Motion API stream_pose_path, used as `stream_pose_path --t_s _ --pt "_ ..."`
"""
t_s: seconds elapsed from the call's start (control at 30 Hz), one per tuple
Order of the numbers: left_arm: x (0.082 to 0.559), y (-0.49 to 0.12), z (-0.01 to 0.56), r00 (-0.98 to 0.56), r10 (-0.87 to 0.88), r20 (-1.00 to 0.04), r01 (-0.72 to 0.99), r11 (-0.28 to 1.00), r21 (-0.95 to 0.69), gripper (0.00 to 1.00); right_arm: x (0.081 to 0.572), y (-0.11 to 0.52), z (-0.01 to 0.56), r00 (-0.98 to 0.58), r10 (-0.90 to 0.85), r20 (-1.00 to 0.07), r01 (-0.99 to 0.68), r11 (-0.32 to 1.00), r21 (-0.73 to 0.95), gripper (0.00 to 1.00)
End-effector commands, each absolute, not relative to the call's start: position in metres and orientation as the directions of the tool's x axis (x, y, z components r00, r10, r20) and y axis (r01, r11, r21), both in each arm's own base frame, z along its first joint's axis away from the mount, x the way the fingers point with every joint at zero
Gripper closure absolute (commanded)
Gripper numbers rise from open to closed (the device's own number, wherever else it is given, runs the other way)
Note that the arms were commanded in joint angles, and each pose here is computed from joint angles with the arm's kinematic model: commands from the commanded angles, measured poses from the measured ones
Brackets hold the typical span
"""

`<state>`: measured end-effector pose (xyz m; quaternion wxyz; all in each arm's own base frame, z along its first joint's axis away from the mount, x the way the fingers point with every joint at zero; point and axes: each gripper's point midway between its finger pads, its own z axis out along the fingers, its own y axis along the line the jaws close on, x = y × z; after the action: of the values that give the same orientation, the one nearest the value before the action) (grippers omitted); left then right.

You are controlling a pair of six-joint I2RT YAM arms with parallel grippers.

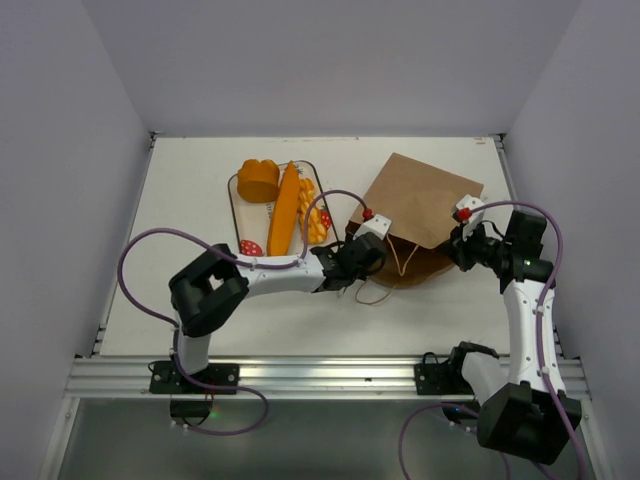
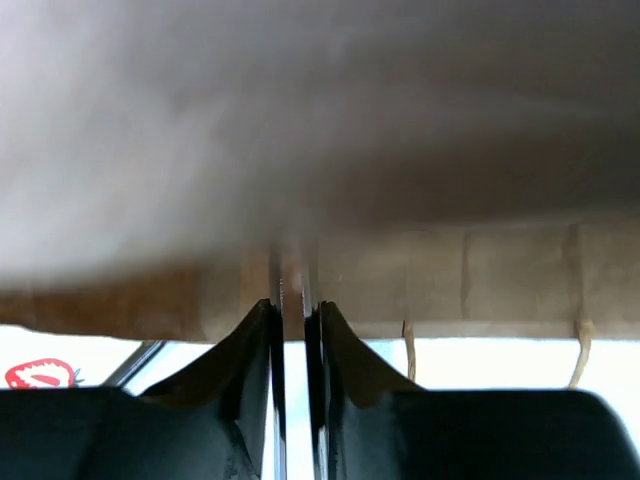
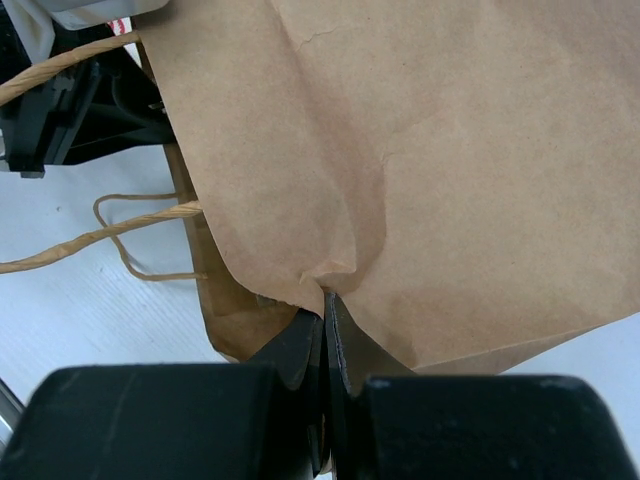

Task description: Take the fake bread out of the paper bag

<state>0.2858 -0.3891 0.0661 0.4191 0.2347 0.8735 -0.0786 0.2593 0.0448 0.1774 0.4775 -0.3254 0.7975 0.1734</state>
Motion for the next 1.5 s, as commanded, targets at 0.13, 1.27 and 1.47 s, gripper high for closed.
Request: stream_pose_path --t_s 0.13,1.27,1.47 --pt "0.272 -0.41 0.112 -0.492 0.274 -0.827 0.569 0.82 -0.067 0.82 0.258 0.055 0.186 -0.31 -0.317 -0.897 -0.701 0.713 -0.01 1.0" --pt "0.22 -0.415 0.121 -0.502 0.299 -0.812 0.65 0.749 -0.125 0.56 0.265 0.046 0.185 -0.338 -0.302 -0.891 -0.651 0.759 -0.01 1.0" --pt "0.225 -0.406 0.122 -0.491 0.297 -0.819 0.631 0.77 -0.099 0.53 0.265 0.046 0.184 -0.34 -0.303 -0.89 -0.652 0.758 -0.009 1.0"
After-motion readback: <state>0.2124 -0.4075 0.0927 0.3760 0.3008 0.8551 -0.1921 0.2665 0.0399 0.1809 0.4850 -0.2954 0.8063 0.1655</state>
